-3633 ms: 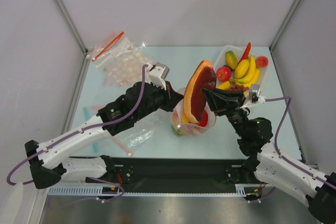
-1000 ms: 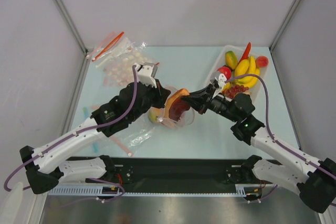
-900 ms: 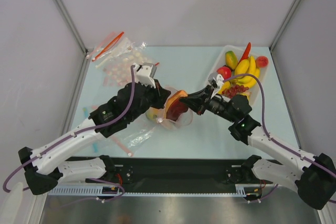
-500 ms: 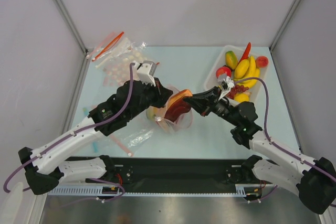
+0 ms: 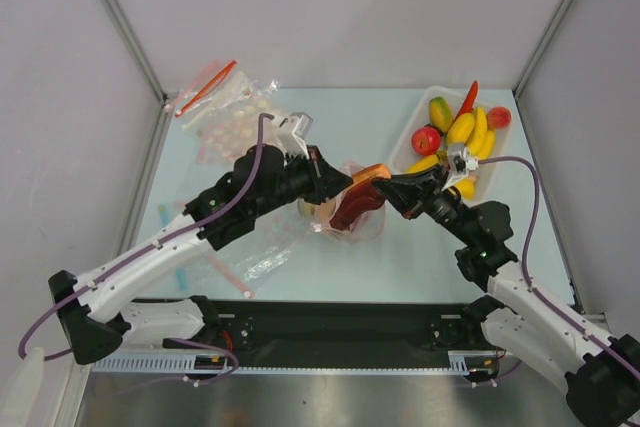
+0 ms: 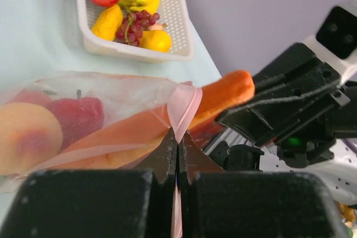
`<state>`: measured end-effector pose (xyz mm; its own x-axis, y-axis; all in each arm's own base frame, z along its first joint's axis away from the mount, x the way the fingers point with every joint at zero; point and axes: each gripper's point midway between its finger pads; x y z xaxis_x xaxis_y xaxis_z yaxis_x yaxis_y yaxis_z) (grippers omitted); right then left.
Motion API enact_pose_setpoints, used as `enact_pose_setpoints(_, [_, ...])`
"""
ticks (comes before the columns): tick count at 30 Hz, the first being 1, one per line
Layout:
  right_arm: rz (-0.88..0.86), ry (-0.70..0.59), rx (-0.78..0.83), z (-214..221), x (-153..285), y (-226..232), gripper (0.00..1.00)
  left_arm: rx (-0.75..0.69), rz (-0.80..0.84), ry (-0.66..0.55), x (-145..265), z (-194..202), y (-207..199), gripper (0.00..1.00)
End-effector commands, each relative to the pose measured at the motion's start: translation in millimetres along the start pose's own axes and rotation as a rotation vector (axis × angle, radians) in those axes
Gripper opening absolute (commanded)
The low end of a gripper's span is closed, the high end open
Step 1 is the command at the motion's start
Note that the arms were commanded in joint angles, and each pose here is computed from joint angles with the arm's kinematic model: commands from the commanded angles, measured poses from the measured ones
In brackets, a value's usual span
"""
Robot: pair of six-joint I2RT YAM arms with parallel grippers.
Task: Place the food in the zip-top bag and seal the zipper
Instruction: Adjust the fake food in the zipper food storage bag.
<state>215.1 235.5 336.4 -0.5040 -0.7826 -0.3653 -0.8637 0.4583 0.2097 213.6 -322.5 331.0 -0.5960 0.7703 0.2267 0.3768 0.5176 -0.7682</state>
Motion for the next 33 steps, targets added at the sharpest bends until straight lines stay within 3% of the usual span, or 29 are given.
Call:
enact_pose_setpoints(1, [0.053, -0.015, 0.025, -13.9, -7.5, -9.7, 0.00, 0.086, 0.047, 0.001, -6.6, -21.3, -5.6, 0.00])
enact_pose_setpoints(5, [0.069, 0.018, 0.005, 25.7, -13.9, -26.9, 0.00, 0.153, 0.045, 0.027, -21.2, -23.5, 29.6, 0.00])
enact_pose_setpoints(10, [0.100, 0.025, 0.045, 75.0, -17.3, -43.6, 0.00, 0.104, 0.000, 0.036, -31.8, -20.9, 48.4, 0.00])
enact_pose_setpoints(13, [0.007, 0.053, 0.045, 85.1, -30.4, -30.9, 0.00, 0.069, -0.047, 0.006, -30.6, -26.9, 56.7, 0.01])
enact_pose_setpoints(18, [0.082, 0.125, 0.173, 90.0, -37.9, -27.2, 0.00, -0.010, -0.074, -0.019, -25.1, -32.1, 63.1, 0.12])
enact_pose_setpoints(21, [0.109, 0.120, 0.204, 82.5, -35.8, -27.3, 0.00, -0.061, -0.055, 0.002, -19.0, -30.5, 57.8, 0.41])
enact_pose_setpoints(22, [0.119, 0.112, 0.212, 78.0, -36.0, -28.0, 0.00, -0.070, -0.056, 0.010, -17.6, -27.2, 58.4, 0.57])
enact_pose_setpoints(24, [0.138, 0.139, 0.216, 81.1, -35.6, -32.0, 0.00, -0.100, -0.076, -0.011, -9.7, -29.0, 59.4, 0.69])
enact_pose_setpoints(25, [0.143, 0.151, 0.220, 82.4, -38.1, -33.9, 0.00, -0.117, -0.085, -0.013, -7.6, -25.9, 60.6, 0.89])
enact_pose_setpoints(26, [0.151, 0.180, 0.219, 89.0, -37.8, -37.3, 0.00, -0.147, -0.111, -0.039, -3.3, -29.5, 63.6, 0.97])
enact_pose_setpoints(33, [0.169, 0.251, 0.203, 104.4, -43.5, -45.6, 0.00, -0.396, -0.120, -0.148, 30.5, -24.8, 56.4, 1.00])
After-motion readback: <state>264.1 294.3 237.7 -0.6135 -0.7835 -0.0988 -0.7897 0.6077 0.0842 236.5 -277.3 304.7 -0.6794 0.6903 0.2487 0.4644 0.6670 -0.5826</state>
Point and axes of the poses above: each gripper's point midway between its finger pads, its own x axis back along the fingers, its own y axis along the line the jaws close on, z = x × y, and after that the axes turned 12 degrees about x, right-handed
